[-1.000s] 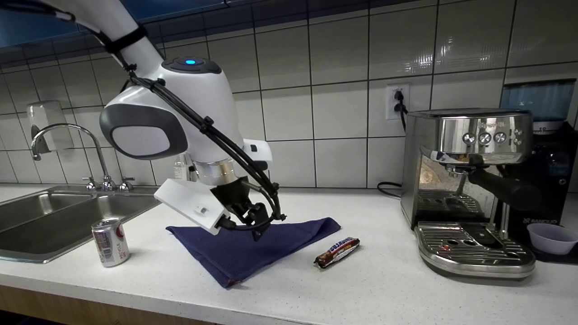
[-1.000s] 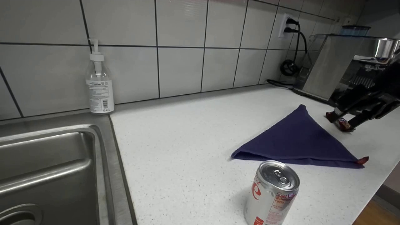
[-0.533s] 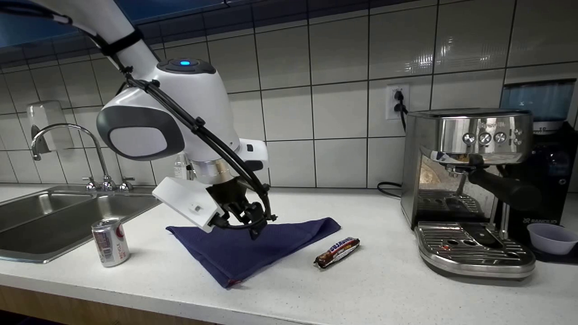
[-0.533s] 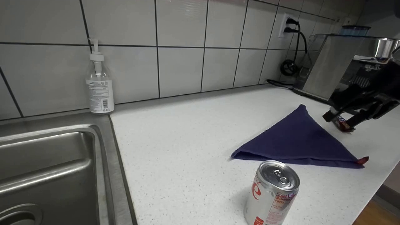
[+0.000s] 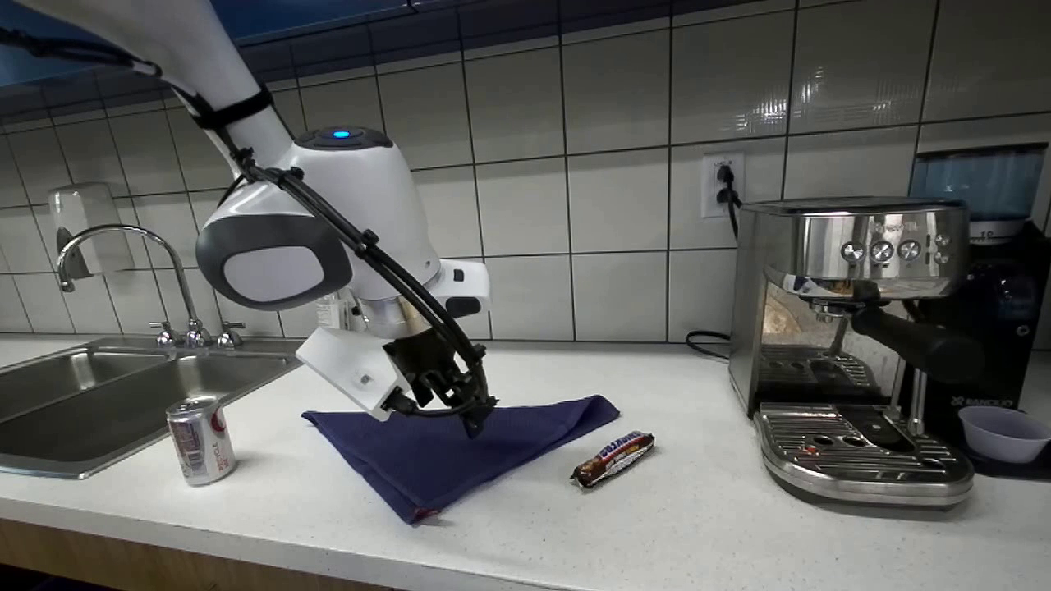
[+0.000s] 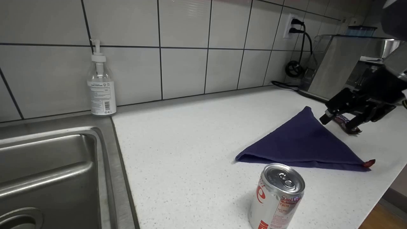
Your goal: Fold the towel by placing the corners on each other
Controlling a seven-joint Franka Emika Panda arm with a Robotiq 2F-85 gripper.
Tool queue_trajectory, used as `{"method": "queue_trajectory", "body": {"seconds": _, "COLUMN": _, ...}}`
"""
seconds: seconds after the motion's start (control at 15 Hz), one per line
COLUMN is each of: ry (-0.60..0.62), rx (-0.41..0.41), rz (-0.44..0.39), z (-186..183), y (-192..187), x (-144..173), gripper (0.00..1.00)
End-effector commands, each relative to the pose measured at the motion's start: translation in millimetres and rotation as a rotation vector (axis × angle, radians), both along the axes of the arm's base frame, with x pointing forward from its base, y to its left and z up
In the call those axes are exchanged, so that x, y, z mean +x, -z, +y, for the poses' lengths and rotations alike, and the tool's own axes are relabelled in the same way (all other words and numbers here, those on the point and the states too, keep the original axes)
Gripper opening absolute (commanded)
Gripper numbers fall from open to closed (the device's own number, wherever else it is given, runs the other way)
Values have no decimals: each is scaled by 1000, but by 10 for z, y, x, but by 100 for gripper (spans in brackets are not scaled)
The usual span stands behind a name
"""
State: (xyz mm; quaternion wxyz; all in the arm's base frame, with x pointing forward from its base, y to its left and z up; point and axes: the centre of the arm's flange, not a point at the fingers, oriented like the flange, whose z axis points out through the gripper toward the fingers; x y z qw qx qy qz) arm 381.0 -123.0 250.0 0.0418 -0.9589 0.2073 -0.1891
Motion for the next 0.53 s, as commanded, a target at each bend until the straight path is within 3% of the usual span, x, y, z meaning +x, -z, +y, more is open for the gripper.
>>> {"method": "queue_trajectory", "body": {"seconds": 0.0, "ry": 19, "rx": -9, "rz": 9, "z": -107, "y": 14, "x": 363, "gripper": 100}}
{"method": "queue_trajectory", "body": {"seconds": 0.47, "ry": 2, "rx": -25, "rz": 8, "z": -437, "y": 22, "x": 685, "gripper": 100}}
